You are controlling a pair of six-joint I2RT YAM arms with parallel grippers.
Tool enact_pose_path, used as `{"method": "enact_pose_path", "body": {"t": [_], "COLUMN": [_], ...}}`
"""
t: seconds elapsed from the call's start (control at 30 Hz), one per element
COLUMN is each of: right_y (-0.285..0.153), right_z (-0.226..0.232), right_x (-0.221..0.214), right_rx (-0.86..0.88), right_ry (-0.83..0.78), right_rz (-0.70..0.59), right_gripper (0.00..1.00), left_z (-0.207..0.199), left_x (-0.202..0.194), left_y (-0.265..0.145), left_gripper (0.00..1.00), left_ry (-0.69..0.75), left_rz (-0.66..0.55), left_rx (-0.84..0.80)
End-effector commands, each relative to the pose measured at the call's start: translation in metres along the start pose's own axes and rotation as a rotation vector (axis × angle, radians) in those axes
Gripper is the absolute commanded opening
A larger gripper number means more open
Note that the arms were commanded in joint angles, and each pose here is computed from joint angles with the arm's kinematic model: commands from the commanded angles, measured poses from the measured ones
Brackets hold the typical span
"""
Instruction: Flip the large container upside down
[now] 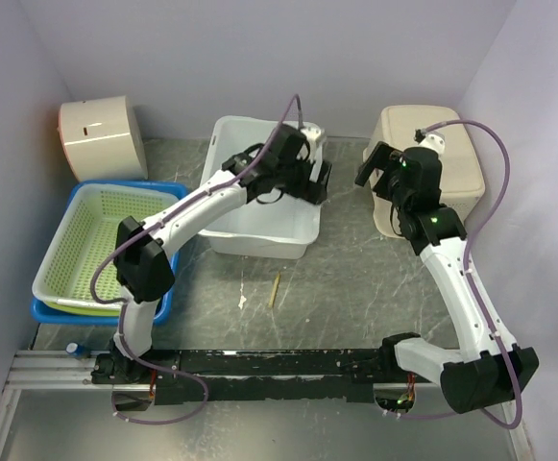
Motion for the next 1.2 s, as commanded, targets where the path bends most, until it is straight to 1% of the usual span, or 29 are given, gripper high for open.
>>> {"method": "enact_pose_path", "body": {"t": [0.0,0.1,0.17,0.2,0.33,0.4,0.47,0.57,0.67,0.73,0.77,0.8,0.87,1.0,1.07,1.17], "right_y": [-0.002,-0.01,-0.015,-0.017,-0.018,-0.016,-0.013,-0.01,-0.009,-0.009,-0.009,-0.009,-0.01,-0.014,-0.017,-0.024], "right_z": [-0.008,-0.019,-0.021,-0.02,-0.02,-0.018,-0.017,-0.015,-0.014,-0.014,-0.013,-0.013,-0.013,-0.014,-0.014,-0.014], "right_x": [-0.008,-0.01,-0.01,-0.01,-0.013,-0.017,-0.02,-0.024,-0.026,-0.026,-0.026,-0.026,-0.026,-0.027,-0.024,-0.017], "right_rx": [-0.04,-0.101,-0.105,-0.098,-0.087,-0.081,-0.074,-0.066,-0.062,-0.059,-0.056,-0.055,-0.05,-0.055,-0.048,-0.041], "right_ry": [0.082,0.138,0.143,0.143,0.141,0.143,0.14,0.14,0.142,0.143,0.143,0.141,0.136,0.129,0.128,0.128], "right_rz": [-0.013,-0.021,-0.026,-0.028,-0.022,-0.007,0.011,0.03,0.035,0.036,0.034,0.034,0.034,0.04,0.031,0.004], "right_gripper": [1.0,1.0,1.0,1.0,1.0,1.0,1.0,1.0,1.0,1.0,1.0,1.0,1.0,0.99,1.0,1.0], "left_z": [0.021,0.027,0.032,0.032,0.032,0.03,0.026,0.014,-0.002,-0.012,-0.02,-0.027,-0.043,-0.071,-0.072,-0.06], "left_x": [0.05,0.055,0.047,0.047,0.024,0.018,0.02,0.036,0.049,0.055,0.06,0.067,0.085,0.126,0.143,0.16], "left_y": [0.031,0.06,0.083,0.087,0.111,0.113,0.11,0.092,0.074,0.062,0.056,0.049,0.03,-0.02,-0.044,-0.072], "left_gripper": [0.99,1.0,1.0,1.0,1.0,0.99,0.9,0.63,0.33,0.16,0.1,0.07,0.07,0.07,0.07,0.07], "left_ry": [-0.06,-0.024,0.004,0.012,0.002,0.004,0.012,0.014,0.005,-0.009,-0.017,-0.021,-0.016,-0.059,-0.095,-0.187], "left_rz": [-0.161,-0.177,-0.158,-0.155,-0.098,-0.086,-0.089,-0.126,-0.169,-0.183,-0.187,-0.196,-0.233,-0.352,-0.403,-0.436], "left_rx": [0.129,0.152,0.158,0.156,0.138,0.143,0.142,0.102,0.023,-0.023,-0.058,-0.087,-0.161,-0.302,-0.331,-0.359]}}
Point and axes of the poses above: each gripper's point midway between its finger pads, its own y axis out along the fingers, its own z axis along the line the jaws close on, x = y × z, the point moved 2 cm from there along -y, back along the fingers, and after that the axes turned 3 degrees about -y, right-handed, at the moved point
